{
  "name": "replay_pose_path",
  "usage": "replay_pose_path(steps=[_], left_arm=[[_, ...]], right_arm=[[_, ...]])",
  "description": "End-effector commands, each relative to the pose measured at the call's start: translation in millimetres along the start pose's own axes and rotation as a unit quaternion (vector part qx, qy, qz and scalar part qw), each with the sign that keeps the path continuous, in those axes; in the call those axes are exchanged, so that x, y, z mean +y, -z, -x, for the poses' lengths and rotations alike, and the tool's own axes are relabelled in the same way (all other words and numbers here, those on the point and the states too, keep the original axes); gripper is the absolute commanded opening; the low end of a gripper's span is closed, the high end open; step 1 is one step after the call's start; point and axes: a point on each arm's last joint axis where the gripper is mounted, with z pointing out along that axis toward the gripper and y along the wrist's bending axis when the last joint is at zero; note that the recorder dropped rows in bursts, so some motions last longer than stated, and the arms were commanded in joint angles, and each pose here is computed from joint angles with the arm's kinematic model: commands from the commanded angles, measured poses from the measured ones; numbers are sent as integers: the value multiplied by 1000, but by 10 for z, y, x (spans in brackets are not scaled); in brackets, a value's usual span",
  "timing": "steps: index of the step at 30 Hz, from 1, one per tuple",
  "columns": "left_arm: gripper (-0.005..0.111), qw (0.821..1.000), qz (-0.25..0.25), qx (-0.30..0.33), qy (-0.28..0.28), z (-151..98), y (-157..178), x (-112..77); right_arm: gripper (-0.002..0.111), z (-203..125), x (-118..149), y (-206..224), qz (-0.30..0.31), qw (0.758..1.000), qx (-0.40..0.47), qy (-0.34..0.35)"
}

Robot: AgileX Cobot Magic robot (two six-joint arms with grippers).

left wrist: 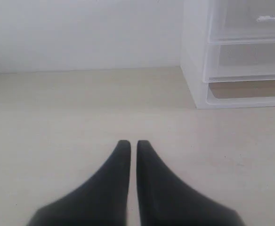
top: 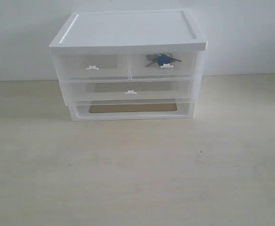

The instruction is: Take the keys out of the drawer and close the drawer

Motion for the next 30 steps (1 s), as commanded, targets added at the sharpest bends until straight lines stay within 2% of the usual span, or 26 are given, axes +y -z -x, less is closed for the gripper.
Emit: replay_pose_path(steps=[1, 13, 14, 15, 16, 18, 20, 24, 25, 26, 27, 30], left_arm=[[4, 1000, 1, 1, 2, -12, -1, 0], [4, 1000, 1, 1, 2, -12, -1, 0], [4, 1000, 4, -5, -27, -1, -1, 6], [4, 995, 13, -33, -94, 52, 1, 16], [4, 993, 14, -55, -100, 92, 5, 13], [4, 993, 9, -93, -66, 159, 15, 3], [4, 993, -5, -119, 25, 204, 24, -6], [4, 979, -9, -192, 67, 333, 66, 6], [4, 973, -18, -196, 121, 340, 69, 9], [4, 969, -23, -196, 145, 342, 70, 9], [4, 963, -29, -200, 176, 350, 73, 11], [4, 956, -35, -216, 196, 378, 86, 13]], right_arm=[[3, 14, -1, 4, -1, 1000, -9, -1], [3, 8, -8, 4, -5, 1000, -6, 19], [3, 18, -9, 5, -5, 1000, -11, 26], [3, 58, -12, 6, -8, 999, -33, 34], [3, 82, -13, 8, -9, 998, -46, 41], [3, 125, -15, 13, -12, 996, -69, 50], [3, 194, -16, 26, -14, 993, -108, 46], [3, 311, -19, 60, -14, 984, -175, 15], [3, 365, -25, 82, -8, 978, -206, -29], [3, 382, -27, 90, -5, 975, -217, -48], [3, 417, -35, 107, 4, 966, -238, -99], [3, 487, -47, 148, 22, 945, -281, -166]])
